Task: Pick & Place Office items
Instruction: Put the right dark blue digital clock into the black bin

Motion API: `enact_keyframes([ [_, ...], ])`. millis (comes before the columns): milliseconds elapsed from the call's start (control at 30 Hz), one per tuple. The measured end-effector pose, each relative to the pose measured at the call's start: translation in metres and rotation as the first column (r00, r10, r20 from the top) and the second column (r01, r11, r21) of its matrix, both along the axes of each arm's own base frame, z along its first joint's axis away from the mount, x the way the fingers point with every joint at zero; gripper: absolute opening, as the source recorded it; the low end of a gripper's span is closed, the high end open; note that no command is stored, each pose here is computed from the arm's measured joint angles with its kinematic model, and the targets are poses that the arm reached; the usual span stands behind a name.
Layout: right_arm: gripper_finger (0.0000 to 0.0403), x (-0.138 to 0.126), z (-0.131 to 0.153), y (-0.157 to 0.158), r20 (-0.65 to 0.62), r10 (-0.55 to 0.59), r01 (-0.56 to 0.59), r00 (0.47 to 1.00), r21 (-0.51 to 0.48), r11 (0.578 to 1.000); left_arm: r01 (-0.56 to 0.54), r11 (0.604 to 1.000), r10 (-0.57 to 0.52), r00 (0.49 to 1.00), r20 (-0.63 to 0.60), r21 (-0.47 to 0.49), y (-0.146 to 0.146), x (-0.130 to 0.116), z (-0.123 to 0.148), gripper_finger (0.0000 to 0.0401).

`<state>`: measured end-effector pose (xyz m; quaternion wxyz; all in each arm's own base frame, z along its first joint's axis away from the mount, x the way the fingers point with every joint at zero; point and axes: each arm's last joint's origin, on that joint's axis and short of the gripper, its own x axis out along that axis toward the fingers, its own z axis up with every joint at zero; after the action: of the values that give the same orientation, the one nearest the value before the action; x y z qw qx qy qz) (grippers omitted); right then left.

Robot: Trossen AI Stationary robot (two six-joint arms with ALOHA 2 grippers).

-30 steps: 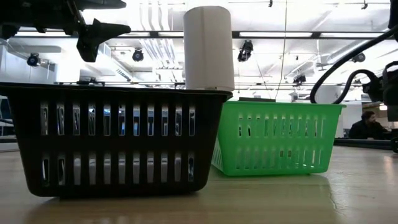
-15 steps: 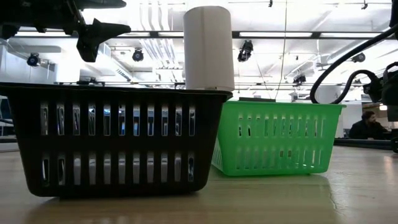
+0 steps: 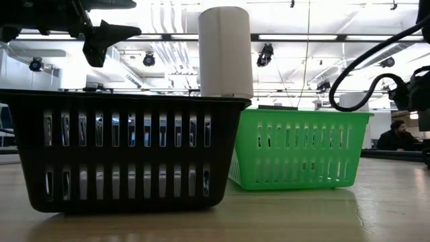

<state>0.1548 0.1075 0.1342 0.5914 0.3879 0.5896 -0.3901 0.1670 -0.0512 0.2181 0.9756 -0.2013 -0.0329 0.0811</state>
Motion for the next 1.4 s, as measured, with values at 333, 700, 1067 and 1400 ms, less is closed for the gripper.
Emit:
enact_keyframes([
  [333, 0.0141, 0.0, 0.0, 0.0, 0.003, 0.073, -0.073, 0.997, -0.01, 0.997, 0.0, 1.0, 0.0, 1.0, 0.0, 0.0, 0.0, 0.0, 0.0, 0.0227],
  [700, 0.014, 0.0, 0.004, -0.003, -0.001, 0.197, -0.195, 0.98, -0.129, 0.972, 0.0, 1.0, 0.0, 1.0, 0.0, 0.0, 0.0, 0.0, 0.0, 0.0227],
  [1067, 0.014, 0.016, 0.051, 0.0, -0.081, 0.333, -0.339, 0.939, -0.373, 0.864, -0.003, 1.0, 0.003, 1.0, 0.0, 0.0, 0.0, 0.0, 0.0, 0.0227],
  [1400, 0.014, 0.065, 0.074, 0.031, -0.273, 0.46, -0.535, 0.845, -0.432, 0.726, -0.009, 1.0, 0.009, 1.0, 0.001, -0.013, 0.0, 0.0, 0.0, 0.0227],
])
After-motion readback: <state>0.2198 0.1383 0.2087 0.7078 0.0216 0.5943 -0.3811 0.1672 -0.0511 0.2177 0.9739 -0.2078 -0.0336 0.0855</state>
